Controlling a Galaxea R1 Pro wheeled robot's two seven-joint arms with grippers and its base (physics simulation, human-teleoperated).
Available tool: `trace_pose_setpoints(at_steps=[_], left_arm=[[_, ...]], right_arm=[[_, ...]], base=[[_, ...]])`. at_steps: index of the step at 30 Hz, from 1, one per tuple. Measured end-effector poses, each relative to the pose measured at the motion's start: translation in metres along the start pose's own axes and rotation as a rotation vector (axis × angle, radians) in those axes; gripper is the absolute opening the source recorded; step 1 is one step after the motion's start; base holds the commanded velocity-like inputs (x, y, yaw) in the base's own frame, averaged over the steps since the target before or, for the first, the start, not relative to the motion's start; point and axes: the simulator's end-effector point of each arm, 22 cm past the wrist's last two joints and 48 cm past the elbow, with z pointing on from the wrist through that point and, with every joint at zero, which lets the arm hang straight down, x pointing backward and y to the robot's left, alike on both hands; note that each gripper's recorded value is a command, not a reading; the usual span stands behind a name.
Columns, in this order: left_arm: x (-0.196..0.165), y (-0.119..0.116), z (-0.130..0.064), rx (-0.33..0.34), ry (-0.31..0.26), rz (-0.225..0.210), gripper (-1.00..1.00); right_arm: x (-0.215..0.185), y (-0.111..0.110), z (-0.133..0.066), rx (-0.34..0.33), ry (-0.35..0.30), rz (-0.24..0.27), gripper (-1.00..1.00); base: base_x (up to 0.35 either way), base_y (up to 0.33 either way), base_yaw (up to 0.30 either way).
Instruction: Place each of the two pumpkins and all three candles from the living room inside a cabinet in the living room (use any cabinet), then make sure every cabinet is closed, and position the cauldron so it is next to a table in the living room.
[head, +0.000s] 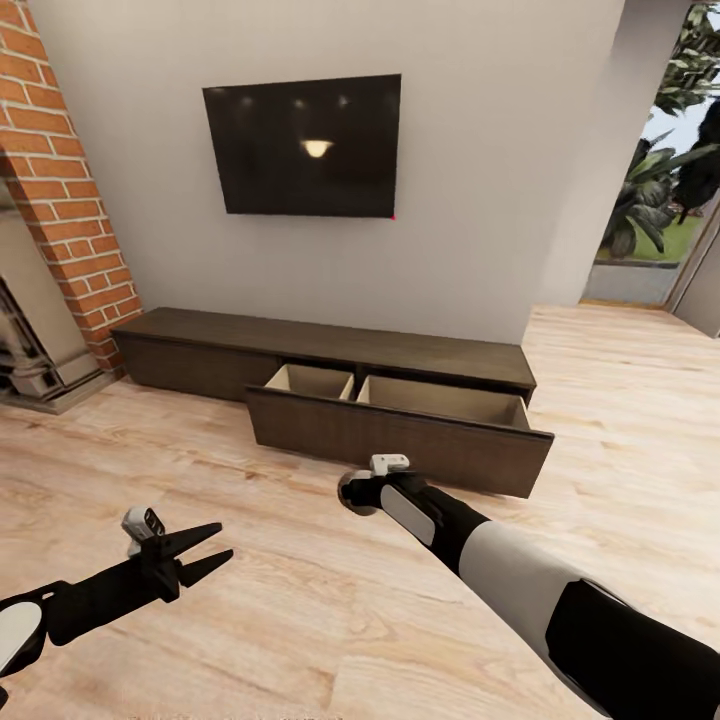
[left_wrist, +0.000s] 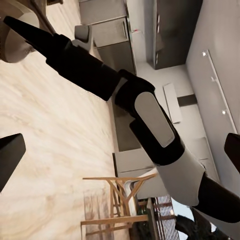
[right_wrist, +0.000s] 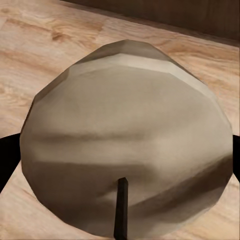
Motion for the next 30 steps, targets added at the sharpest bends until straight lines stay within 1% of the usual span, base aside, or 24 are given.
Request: trace_pose_setpoints(at_steps=[4, 12, 15, 16, 21, 25, 30], left_arm=[[-0.001, 0.002, -0.001, -0.004, -0.001, -0.002, 1.00], [-0.008, -0.010, 0.000, -0.015, 0.000, -0.005, 1.00], [-0.010, -0.010, -0.001, -0.039, 0.005, 0.006, 1.00], [-0.012, -0.007, -0.002, -0.059, 0.003, 0.016, 1.00], [-0.033, 0.004, -0.018, -0.122, -0.047, 0.018, 1.00], [-0.038, 0.001, -0.021, -0.136, -0.054, 0.016, 1.00], [-0.043, -0.008, -0.021, -0.141, -0.055, 0.016, 1.00]], right_arm=[[0.001, 0.000, 0.001, 0.000, 0.002, -0.001, -1.00], [-0.010, 0.003, -0.007, -0.001, 0.007, 0.000, -1.00], [-0.014, 0.004, -0.010, -0.001, 0.010, 0.000, -1.00], [-0.015, 0.004, -0.011, -0.001, 0.011, 0.001, -1.00], [-0.022, 0.004, -0.015, 0.002, 0.013, -0.002, -1.00], [-0.027, 0.005, -0.019, 0.000, 0.016, -0.002, -1.00], [-0.035, 0.007, -0.025, -0.002, 0.015, -0.003, -1.00]], base=[[0.000, 0.000, 0.264], [0.000, 0.000, 0.262], [0.000, 0.000, 0.258], [0.000, 0.000, 0.250], [0.000, 0.000, 0.244], [0.000, 0.000, 0.203], [0.000, 0.000, 0.034]])
